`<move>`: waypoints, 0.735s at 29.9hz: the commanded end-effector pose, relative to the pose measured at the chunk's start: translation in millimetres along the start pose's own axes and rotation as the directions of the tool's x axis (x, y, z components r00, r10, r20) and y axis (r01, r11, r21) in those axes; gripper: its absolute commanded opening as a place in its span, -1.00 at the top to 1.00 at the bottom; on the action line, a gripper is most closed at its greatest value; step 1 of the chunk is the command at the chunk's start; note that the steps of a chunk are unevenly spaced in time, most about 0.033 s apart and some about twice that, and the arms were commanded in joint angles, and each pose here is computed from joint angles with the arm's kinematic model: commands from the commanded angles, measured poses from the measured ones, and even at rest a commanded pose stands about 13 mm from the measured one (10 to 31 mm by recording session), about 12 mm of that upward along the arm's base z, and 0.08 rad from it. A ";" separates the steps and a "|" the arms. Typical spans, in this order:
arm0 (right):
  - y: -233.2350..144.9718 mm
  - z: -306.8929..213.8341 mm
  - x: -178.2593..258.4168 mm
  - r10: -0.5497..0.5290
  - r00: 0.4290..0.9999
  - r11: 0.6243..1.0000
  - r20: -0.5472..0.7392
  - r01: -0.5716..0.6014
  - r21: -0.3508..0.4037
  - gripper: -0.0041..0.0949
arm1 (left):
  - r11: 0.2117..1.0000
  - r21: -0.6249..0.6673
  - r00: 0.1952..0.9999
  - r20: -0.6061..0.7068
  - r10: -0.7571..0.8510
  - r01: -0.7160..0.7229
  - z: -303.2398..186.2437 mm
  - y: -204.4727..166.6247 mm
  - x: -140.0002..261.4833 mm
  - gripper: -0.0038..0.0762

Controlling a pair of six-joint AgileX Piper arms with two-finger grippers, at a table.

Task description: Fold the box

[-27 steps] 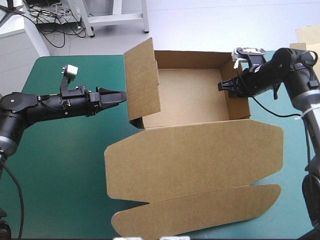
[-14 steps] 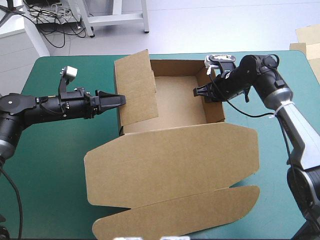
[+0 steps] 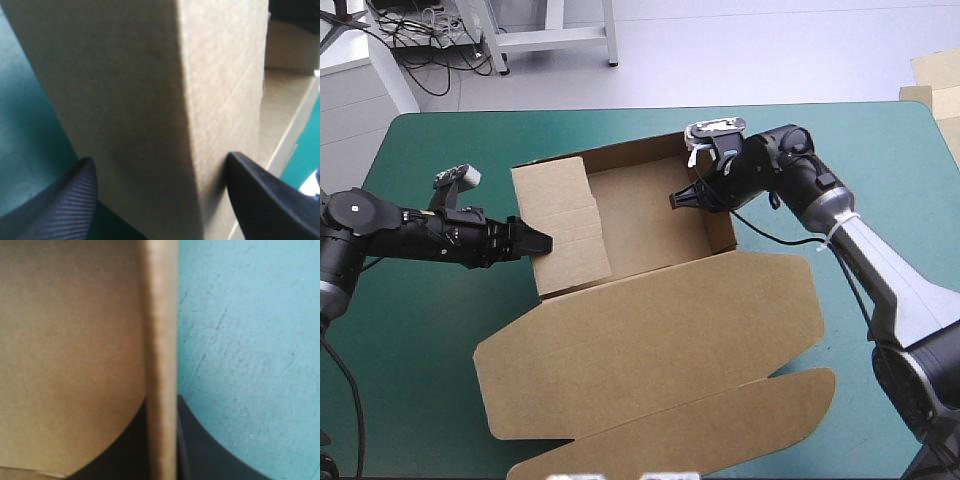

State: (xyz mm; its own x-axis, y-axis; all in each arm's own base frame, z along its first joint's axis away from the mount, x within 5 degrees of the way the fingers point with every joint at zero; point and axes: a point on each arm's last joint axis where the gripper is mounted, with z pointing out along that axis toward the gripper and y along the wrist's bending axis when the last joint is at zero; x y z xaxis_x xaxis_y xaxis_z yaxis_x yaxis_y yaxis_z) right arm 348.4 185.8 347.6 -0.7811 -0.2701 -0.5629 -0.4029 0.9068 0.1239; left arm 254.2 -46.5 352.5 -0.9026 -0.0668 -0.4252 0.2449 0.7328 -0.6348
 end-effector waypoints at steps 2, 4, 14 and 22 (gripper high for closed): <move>27.4 -23.1 -10.8 0.019 0.990 0.998 0.136 -0.010 -0.069 0.94 | 0.996 -0.084 0.996 0.078 -0.035 0.042 -11.6 -3.3 -4.3 -0.37; 33.4 -17.9 -10.3 0.022 0.991 0.997 0.132 -0.012 -0.077 0.94 | 0.992 -0.114 0.995 0.085 -0.044 0.053 -11.7 -0.8 -4.7 -0.37; 44.5 -4.8 -7.3 0.028 0.995 0.995 0.099 -0.019 -0.100 0.94 | 0.974 -0.217 0.991 0.127 -0.033 0.061 2.7 -8.8 -6.6 -0.28; 44.5 -4.7 -5.3 0.051 0.996 0.994 0.075 -0.043 -0.101 0.94 | 0.932 -0.331 0.977 0.198 -0.082 0.145 5.4 -4.9 -9.0 -0.27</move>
State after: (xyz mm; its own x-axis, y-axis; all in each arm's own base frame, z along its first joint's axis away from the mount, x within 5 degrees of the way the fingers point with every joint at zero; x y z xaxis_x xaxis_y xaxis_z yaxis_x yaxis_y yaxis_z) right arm 341.5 226.9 325.4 -0.8047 -0.2640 -0.5317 -0.4026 0.9009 0.1620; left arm 264.2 -53.4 339.6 -0.8831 -0.1957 -0.4265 0.0146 0.8969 -0.4419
